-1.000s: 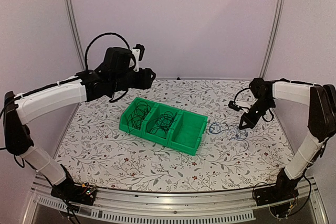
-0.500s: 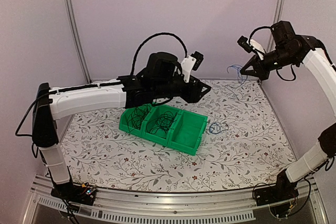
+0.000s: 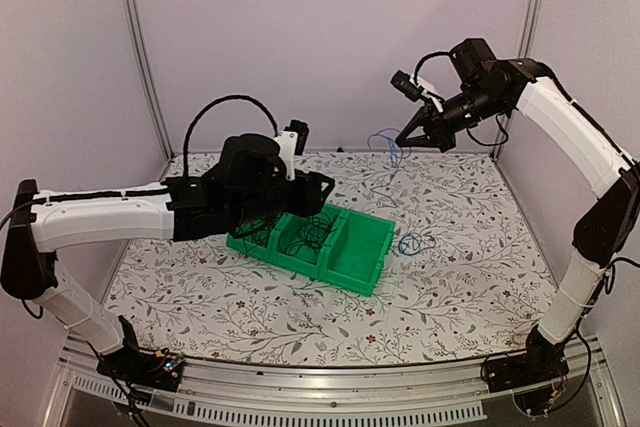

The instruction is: Untangle the cables

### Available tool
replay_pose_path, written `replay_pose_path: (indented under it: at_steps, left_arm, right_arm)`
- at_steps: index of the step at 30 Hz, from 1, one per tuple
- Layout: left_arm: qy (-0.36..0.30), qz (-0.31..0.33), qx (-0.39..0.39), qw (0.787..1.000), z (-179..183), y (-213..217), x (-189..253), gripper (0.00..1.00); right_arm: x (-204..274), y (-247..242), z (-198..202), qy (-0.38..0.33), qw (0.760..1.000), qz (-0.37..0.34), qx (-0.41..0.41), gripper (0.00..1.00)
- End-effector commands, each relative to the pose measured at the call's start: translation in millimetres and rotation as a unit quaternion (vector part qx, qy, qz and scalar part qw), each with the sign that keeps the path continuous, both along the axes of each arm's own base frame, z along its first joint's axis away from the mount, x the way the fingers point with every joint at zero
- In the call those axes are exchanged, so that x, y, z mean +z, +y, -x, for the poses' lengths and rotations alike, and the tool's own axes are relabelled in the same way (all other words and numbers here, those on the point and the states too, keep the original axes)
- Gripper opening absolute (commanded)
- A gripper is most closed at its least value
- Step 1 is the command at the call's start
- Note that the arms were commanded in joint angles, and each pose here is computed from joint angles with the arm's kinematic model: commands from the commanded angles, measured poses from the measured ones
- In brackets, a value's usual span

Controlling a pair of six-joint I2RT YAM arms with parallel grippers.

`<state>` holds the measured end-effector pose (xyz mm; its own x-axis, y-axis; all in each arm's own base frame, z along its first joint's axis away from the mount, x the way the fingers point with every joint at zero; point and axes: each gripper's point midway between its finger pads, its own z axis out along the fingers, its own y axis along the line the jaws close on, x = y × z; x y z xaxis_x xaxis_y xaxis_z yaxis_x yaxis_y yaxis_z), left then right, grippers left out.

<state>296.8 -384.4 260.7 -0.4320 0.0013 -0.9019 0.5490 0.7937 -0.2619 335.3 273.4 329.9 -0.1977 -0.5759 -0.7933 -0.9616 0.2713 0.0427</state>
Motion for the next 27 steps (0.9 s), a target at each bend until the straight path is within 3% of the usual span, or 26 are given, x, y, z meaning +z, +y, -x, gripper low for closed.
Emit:
replay_pose_path:
  at_steps: [1, 9, 16, 17, 20, 21, 27]
  left_arm:
    - [0.014, 0.017, 0.132, 0.991, -1.0, 66.8, -2.0, 0.57]
    - [0.018, 0.008, 0.18, 0.983, 8.6, 106.5, -8.2, 0.56]
    - [0.016, -0.001, 0.181, 0.983, 8.3, 107.3, -11.7, 0.56]
    - [0.016, -0.004, 0.178, 0.984, 8.4, 106.3, -13.6, 0.56]
    - [0.021, -0.016, 0.18, 0.983, 7.7, 107.5, -26.0, 0.57]
    - [0.025, -0.017, 0.182, 0.983, 7.4, 108.8, -30.3, 0.57]
    - [0.037, -0.001, 0.182, 0.983, 6.4, 108.1, -42.1, 0.57]
  right_arm:
    - [-31.6, 27.1, -2.1, 0.047, 0.998, -0.016, 0.03, 0.0]
    - [-119.6, 44.1, -13.3, 0.134, 0.99, -0.007, 0.037, 0.0]
    - [-226.3, 39.7, -6.9, 0.205, 0.975, 0.073, 0.031, 0.0]
    - [-231.8, 38.1, -5.1, 0.202, 0.975, 0.084, 0.032, 0.03]
    - [-230.8, 31.4, -7.8, 0.184, 0.978, 0.101, 0.018, 0.36]
    - [-229.5, 28.2, -8.6, 0.181, 0.977, 0.108, 0.011, 0.41]
    - [-204.5, -0.3, -5.8, 0.162, 0.98, 0.11, -0.014, 0.43]
